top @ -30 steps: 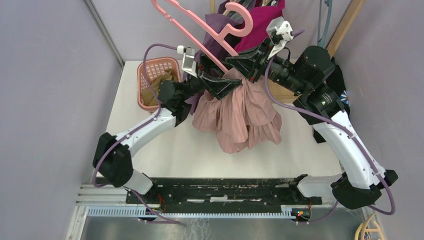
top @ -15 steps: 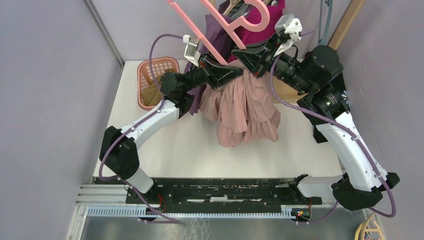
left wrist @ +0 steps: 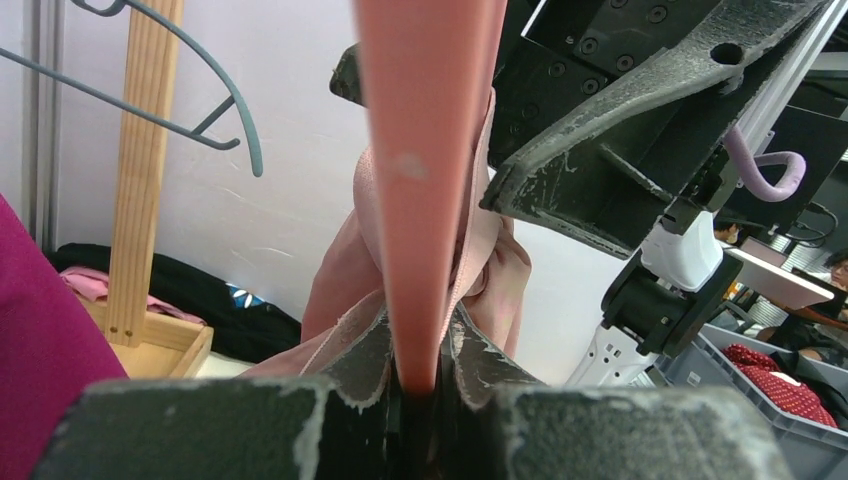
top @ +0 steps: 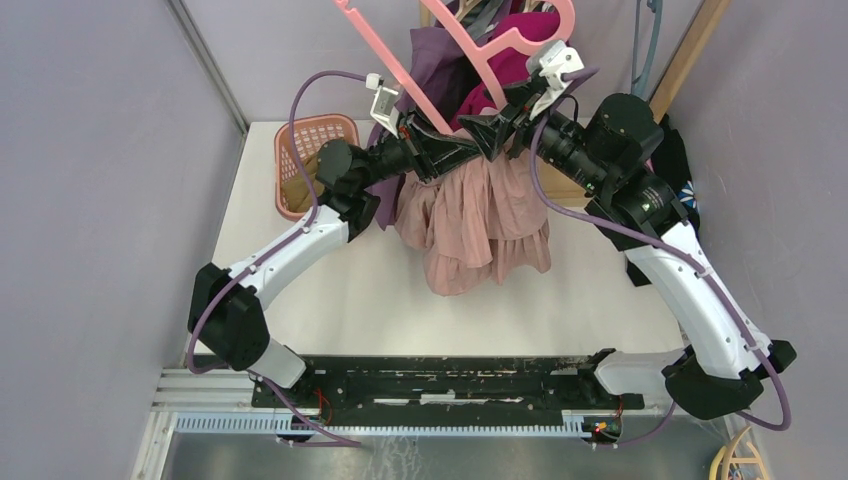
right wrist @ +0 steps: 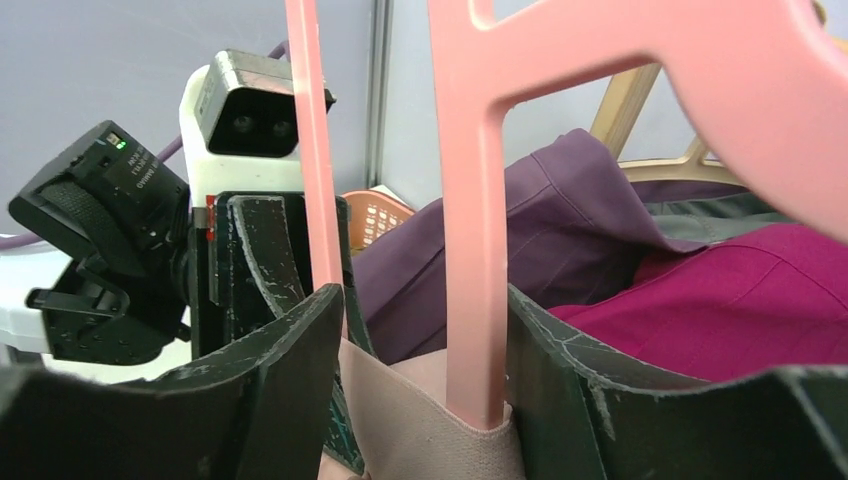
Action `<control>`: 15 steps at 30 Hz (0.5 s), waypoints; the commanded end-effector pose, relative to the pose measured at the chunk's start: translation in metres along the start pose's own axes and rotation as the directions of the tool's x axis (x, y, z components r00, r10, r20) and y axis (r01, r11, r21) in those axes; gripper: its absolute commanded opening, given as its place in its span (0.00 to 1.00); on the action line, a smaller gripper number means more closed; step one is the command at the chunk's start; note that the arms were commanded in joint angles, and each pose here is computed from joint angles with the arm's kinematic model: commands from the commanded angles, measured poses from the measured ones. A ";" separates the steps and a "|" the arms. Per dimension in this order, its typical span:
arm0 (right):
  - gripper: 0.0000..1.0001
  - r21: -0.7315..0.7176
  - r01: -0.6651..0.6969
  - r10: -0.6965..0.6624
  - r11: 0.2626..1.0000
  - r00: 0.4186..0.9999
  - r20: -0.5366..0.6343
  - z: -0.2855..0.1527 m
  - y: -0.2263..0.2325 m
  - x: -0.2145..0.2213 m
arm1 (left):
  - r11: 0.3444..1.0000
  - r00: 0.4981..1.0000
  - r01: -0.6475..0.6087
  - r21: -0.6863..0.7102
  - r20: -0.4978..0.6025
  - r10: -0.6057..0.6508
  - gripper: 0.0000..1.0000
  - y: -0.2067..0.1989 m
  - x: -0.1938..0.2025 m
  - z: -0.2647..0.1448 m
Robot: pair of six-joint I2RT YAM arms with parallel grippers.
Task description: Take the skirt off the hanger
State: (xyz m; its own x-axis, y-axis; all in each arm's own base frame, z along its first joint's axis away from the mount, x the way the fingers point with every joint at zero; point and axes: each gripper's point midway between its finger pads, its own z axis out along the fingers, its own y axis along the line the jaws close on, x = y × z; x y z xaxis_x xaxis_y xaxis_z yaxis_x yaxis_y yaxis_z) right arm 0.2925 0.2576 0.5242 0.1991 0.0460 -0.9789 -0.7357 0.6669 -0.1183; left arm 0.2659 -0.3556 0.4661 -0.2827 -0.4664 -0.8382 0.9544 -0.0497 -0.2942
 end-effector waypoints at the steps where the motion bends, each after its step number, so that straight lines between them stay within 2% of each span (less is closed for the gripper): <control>1: 0.63 0.034 0.057 -0.059 0.998 0.997 0.045 -0.002 -0.007 -0.018 | 0.995 0.994 -0.093 0.038 0.066 0.091 0.03 -0.020 -0.027 0.001; 10: 0.68 0.153 0.213 -0.226 0.965 0.971 0.074 -0.010 -0.032 -0.048 | 0.993 0.996 -0.080 0.084 0.051 0.076 0.03 -0.027 -0.025 0.001; 15: 0.68 0.201 0.243 -0.272 0.949 0.954 0.130 -0.018 -0.038 -0.076 | 0.993 0.996 -0.082 0.086 0.048 0.078 0.03 -0.029 -0.025 -0.001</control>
State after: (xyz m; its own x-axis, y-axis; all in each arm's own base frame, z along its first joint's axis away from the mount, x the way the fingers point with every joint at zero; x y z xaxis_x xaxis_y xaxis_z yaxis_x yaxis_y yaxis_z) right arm 0.3038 0.2340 0.5511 0.3478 -0.0661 -0.9352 -0.6055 0.7458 -0.2779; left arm 0.2621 -0.3558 0.4633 -0.2833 -0.4494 -0.8472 0.9563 -0.0657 -0.2849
